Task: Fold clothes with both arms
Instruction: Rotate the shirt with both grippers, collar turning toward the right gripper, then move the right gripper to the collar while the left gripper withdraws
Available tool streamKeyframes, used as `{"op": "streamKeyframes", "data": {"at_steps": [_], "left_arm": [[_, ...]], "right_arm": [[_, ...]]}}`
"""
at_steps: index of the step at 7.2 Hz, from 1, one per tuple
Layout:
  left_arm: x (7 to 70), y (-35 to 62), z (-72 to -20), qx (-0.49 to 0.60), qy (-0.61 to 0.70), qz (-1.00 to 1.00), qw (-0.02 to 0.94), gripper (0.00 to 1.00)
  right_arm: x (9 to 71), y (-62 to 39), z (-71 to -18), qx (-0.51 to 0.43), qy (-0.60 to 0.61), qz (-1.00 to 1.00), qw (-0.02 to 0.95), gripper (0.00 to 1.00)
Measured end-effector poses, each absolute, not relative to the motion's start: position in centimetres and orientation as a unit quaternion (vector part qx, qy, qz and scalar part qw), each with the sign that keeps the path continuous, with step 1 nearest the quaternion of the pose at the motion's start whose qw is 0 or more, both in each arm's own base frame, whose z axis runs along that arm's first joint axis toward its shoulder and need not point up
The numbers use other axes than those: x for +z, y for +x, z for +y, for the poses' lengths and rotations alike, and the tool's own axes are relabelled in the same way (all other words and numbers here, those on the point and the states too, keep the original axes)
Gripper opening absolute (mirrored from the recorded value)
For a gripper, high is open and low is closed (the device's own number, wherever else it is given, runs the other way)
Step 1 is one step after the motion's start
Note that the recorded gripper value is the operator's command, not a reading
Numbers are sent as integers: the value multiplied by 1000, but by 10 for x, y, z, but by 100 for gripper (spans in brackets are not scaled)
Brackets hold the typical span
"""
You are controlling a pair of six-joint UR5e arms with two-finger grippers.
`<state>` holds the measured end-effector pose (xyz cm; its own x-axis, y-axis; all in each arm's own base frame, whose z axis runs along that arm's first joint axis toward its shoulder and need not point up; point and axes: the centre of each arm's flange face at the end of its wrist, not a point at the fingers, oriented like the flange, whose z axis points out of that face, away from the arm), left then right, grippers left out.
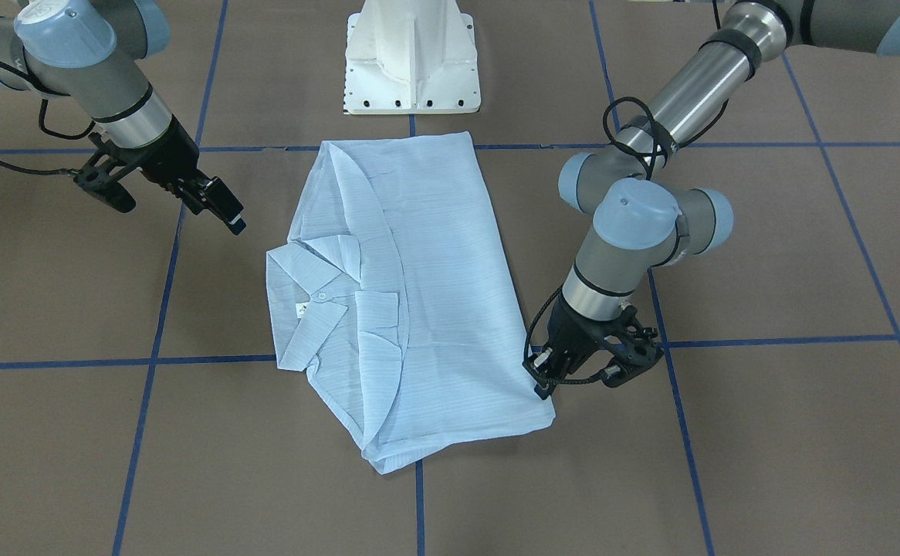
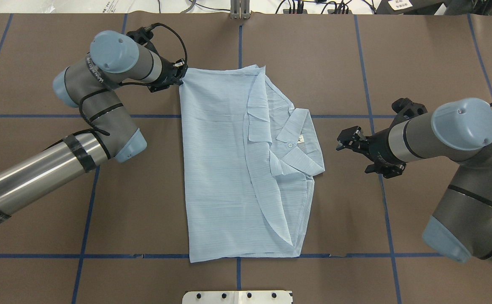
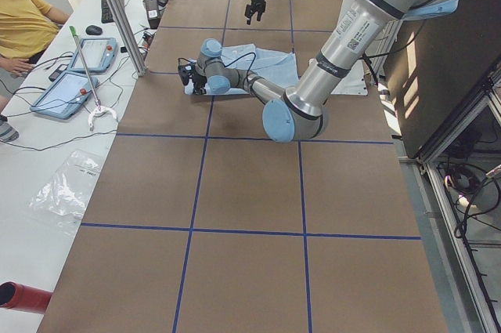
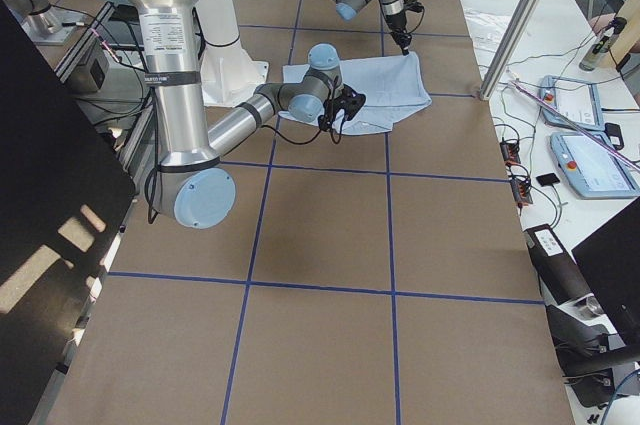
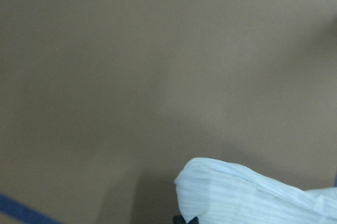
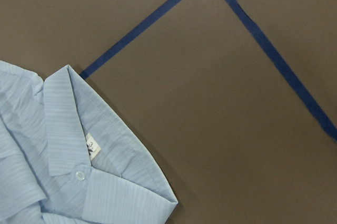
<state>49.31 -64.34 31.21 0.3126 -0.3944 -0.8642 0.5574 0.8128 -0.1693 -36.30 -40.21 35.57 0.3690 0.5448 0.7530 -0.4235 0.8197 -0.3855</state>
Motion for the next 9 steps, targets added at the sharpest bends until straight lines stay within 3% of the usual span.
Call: {"op": "streamKeyframes", "data": {"at_steps": [1, 3, 7, 9], "left_arm": [[312, 496, -656, -299, 90, 508, 803, 51], [301, 485, -651, -291, 93, 525, 795, 51], [326, 401, -574, -255, 65, 560, 785, 48], [326, 369, -546, -244, 68, 552, 795, 48]], "right_arm": [[353, -370, -404, 286, -60, -493, 820, 100], [346, -393, -408, 270, -54, -515, 812, 100], [304, -471, -371, 240, -16, -517, 821, 100], [274, -521, -337, 181, 31, -480, 858, 100]]}}
